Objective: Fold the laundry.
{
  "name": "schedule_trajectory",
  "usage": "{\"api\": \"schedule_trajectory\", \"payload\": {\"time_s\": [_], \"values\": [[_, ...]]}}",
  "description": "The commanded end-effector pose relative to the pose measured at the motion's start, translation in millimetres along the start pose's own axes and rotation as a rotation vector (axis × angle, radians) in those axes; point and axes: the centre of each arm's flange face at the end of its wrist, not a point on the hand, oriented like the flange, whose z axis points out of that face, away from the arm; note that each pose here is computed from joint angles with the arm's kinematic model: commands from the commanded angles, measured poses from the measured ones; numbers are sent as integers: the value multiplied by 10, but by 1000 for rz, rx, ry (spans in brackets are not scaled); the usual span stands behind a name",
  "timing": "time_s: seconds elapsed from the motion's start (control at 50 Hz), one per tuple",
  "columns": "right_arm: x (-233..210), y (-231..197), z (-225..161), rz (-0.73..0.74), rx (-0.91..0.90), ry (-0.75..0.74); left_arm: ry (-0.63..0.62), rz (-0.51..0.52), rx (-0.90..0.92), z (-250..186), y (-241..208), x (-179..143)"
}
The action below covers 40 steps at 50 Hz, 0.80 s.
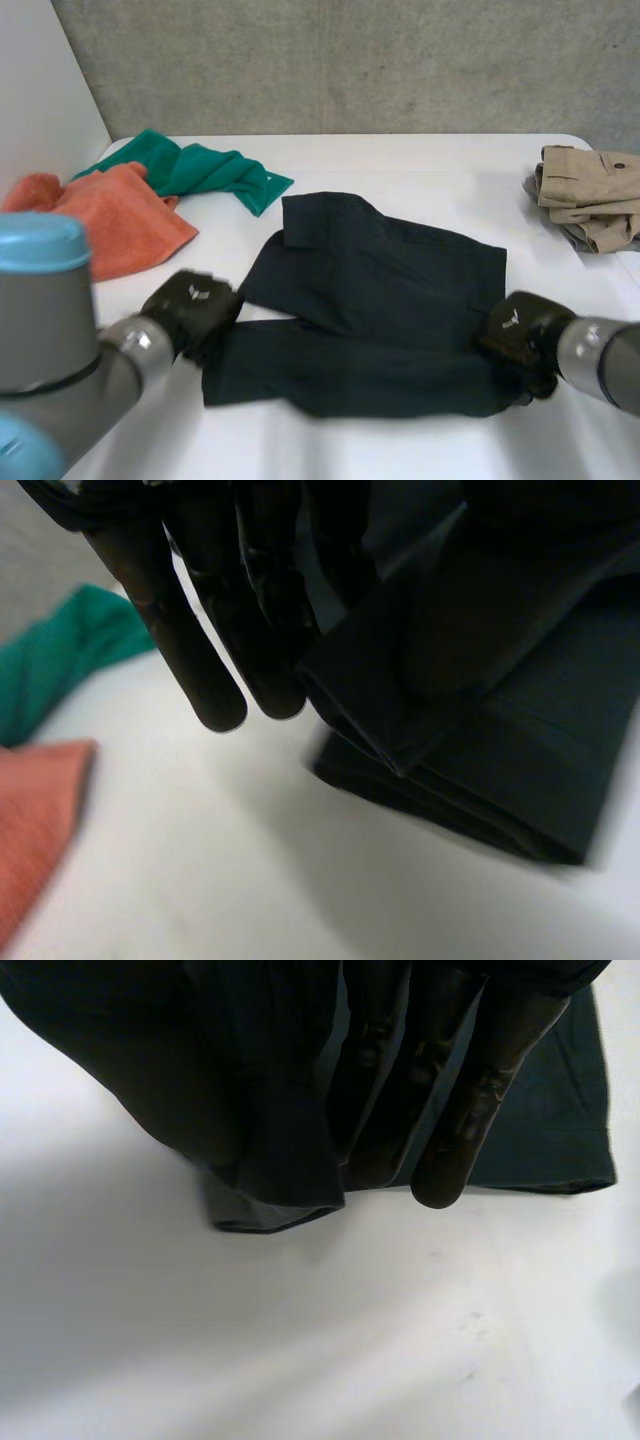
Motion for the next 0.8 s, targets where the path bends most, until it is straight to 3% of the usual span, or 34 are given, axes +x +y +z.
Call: {"api": "schedule_trajectory", "payload": {"time_s": [0.02, 0.12, 0.2, 0.26, 0.32, 0.42, 0.54, 0.62, 0.8], "values": [[794, -447, 317, 68, 203, 312, -239, 86, 290, 597, -746, -452], [1477, -997, 142, 44, 488, 643, -526, 116, 756, 463, -1829, -1054], [1848, -1447, -143, -16, 751, 913, -687, 109, 1025, 149, -2364, -1342], [2030, -1658, -359, -50, 900, 1085, -737, 103, 1128, -2, -2552, -1409], [2038, -1775, -451, -63, 969, 1135, -745, 88, 1166, -70, -2622, -1435], [1903, -1845, -355, -62, 984, 1089, -683, 62, 1091, 33, -2454, -1362], [1694, -1732, -82, -36, 937, 981, -584, 55, 903, 295, -1931, -1108], [1492, -1580, 220, -20, 874, 870, -503, 57, 757, 492, -1485, -864], [714, -888, 972, 54, 528, 466, -345, 53, 418, 608, -525, -325]]}}
